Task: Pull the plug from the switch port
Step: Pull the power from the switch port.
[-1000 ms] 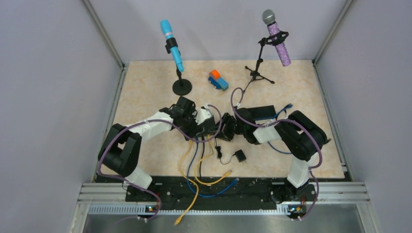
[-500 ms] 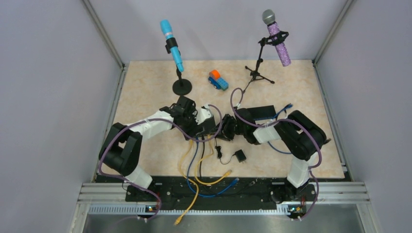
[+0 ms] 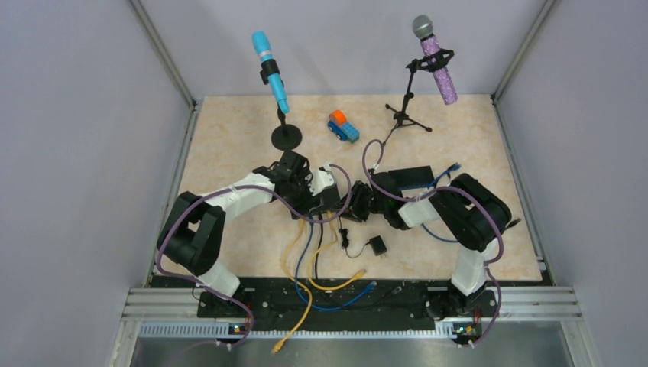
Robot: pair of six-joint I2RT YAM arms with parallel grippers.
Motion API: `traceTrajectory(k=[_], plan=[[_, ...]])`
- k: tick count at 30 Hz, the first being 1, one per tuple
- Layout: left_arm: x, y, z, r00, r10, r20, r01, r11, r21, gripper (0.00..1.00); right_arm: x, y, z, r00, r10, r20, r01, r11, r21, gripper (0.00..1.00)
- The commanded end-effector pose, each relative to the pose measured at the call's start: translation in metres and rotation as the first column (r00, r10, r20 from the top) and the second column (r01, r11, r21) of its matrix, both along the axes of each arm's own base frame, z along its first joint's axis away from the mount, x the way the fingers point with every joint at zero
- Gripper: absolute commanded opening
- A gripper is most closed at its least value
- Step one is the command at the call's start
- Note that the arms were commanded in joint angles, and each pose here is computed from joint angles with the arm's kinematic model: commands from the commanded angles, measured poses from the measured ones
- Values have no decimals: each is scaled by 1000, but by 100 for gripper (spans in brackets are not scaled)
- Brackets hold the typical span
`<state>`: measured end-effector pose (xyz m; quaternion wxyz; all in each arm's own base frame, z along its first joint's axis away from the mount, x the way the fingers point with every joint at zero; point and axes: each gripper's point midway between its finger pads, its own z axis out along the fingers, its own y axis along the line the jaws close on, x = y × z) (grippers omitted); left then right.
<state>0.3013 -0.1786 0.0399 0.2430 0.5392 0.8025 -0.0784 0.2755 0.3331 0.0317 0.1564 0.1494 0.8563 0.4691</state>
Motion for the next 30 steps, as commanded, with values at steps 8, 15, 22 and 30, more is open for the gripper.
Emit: traceTrajectory(k=[8, 15, 22, 30], plan=[[-24, 12, -26, 994, 10, -113, -4, 999, 51, 79, 7, -6, -8, 999, -34, 19, 34, 999, -16, 32], [-25, 14, -27, 994, -1, -114, 7, 998, 56, 78, 10, -14, -9, 998, -45, 40, 47, 997, -60, 23], [-26, 14, -28, 993, -4, -119, 11, 998, 62, 77, 12, -32, -18, 996, -62, 67, 73, 980, -186, 29], [-27, 14, -30, 992, -5, -128, 14, 998, 62, 76, 13, -23, -10, 994, 11, 112, 8, 986, -164, 24]])
